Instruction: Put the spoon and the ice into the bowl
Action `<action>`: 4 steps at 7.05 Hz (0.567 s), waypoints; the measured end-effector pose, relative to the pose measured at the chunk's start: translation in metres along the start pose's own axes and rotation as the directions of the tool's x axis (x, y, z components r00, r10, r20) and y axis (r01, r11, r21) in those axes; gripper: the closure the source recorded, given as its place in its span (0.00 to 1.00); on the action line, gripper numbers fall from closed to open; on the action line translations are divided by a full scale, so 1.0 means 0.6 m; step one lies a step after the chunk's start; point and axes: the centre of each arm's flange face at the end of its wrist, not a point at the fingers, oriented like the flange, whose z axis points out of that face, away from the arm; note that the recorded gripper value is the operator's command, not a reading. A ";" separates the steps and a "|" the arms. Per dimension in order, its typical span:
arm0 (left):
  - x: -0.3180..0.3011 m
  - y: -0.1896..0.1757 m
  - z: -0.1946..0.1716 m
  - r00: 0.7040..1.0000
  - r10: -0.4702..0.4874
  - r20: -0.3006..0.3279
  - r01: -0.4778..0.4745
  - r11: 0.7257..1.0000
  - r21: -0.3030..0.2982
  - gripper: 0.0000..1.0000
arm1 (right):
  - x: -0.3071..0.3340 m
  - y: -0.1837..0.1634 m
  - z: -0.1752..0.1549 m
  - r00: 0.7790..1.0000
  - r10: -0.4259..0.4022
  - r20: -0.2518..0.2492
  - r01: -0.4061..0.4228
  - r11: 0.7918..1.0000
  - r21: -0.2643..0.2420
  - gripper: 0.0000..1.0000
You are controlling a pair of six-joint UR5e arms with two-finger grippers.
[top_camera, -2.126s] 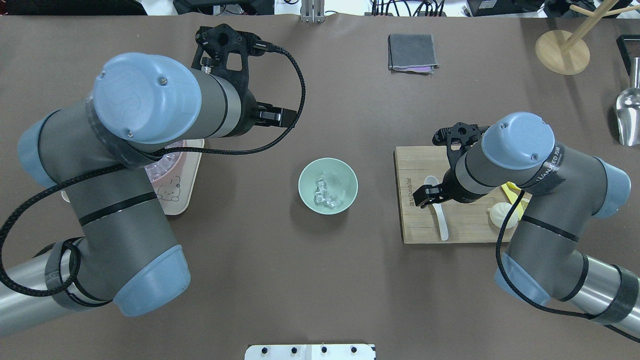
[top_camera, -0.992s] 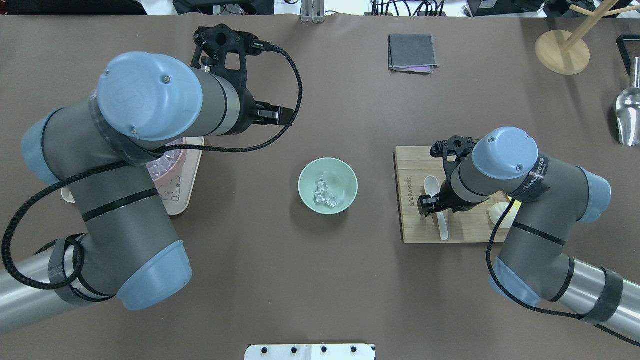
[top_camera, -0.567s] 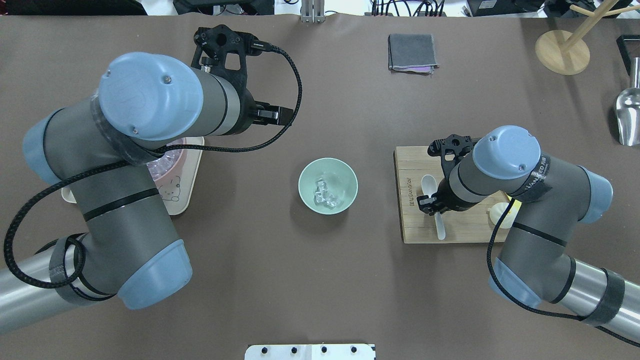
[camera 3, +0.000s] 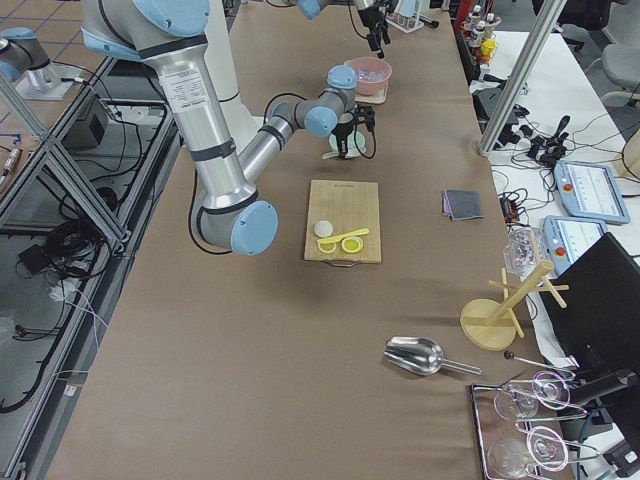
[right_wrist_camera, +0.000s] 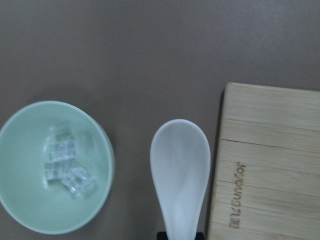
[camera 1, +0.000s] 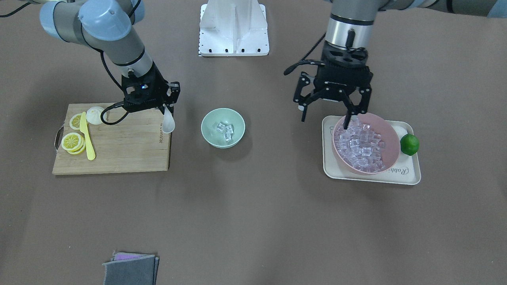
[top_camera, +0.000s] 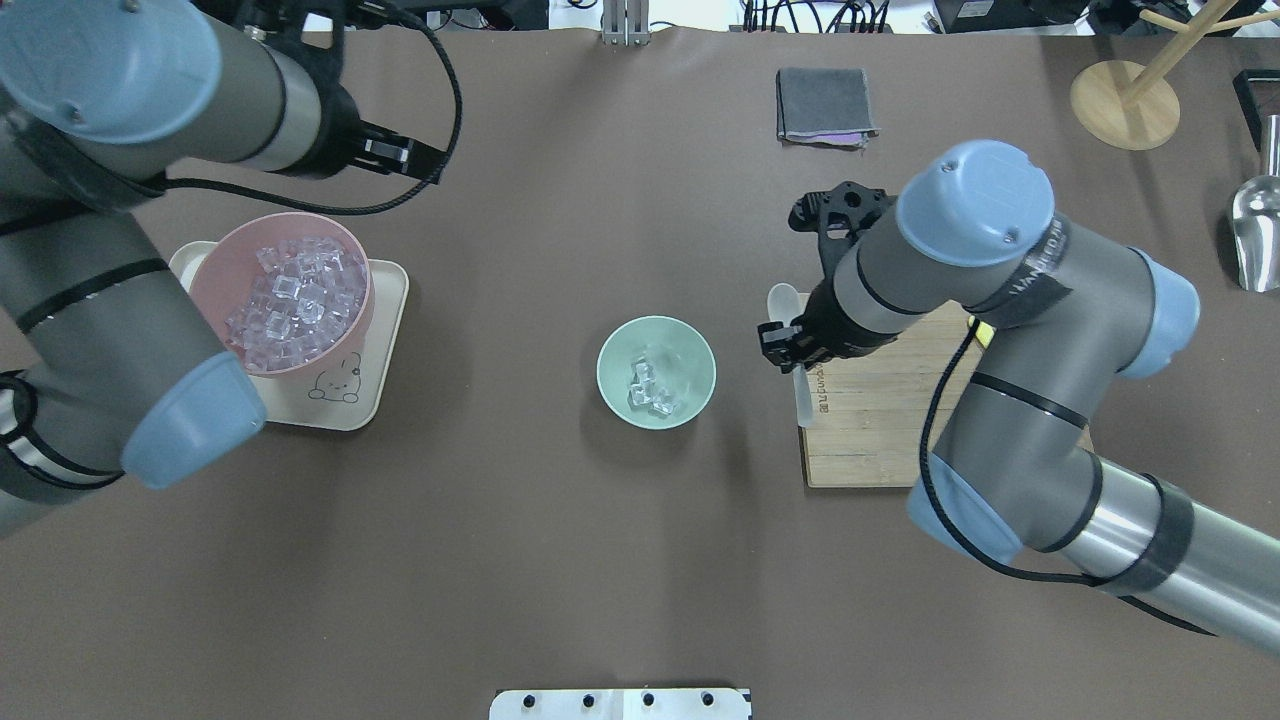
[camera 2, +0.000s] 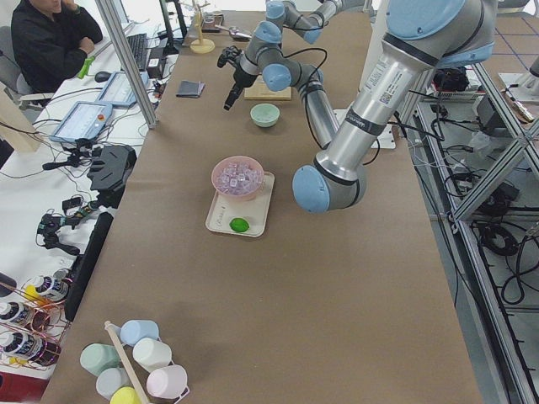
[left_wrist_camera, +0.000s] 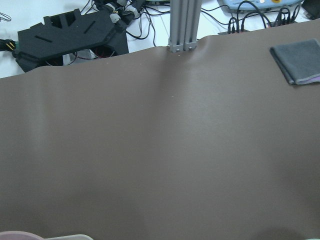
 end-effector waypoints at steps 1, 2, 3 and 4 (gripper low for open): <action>-0.072 0.003 0.008 0.999 0.030 0.041 -0.030 1.000 0.004 0.02 | -0.049 -0.016 0.011 1.000 0.009 -0.002 -0.009 1.000 -0.015 1.00; -0.128 0.003 0.008 0.997 0.032 0.069 -0.033 0.999 0.017 0.02 | -0.091 -0.020 0.036 1.000 0.009 -0.011 -0.009 0.999 -0.035 1.00; -0.160 0.002 0.007 0.996 0.026 0.087 -0.028 0.999 0.026 0.02 | -0.129 -0.017 0.062 1.000 0.000 -0.022 -0.001 0.999 -0.050 1.00; -0.176 0.003 0.008 0.995 0.021 0.097 -0.024 0.999 0.029 0.02 | -0.158 -0.011 0.084 1.000 -0.010 -0.030 0.008 0.998 -0.061 1.00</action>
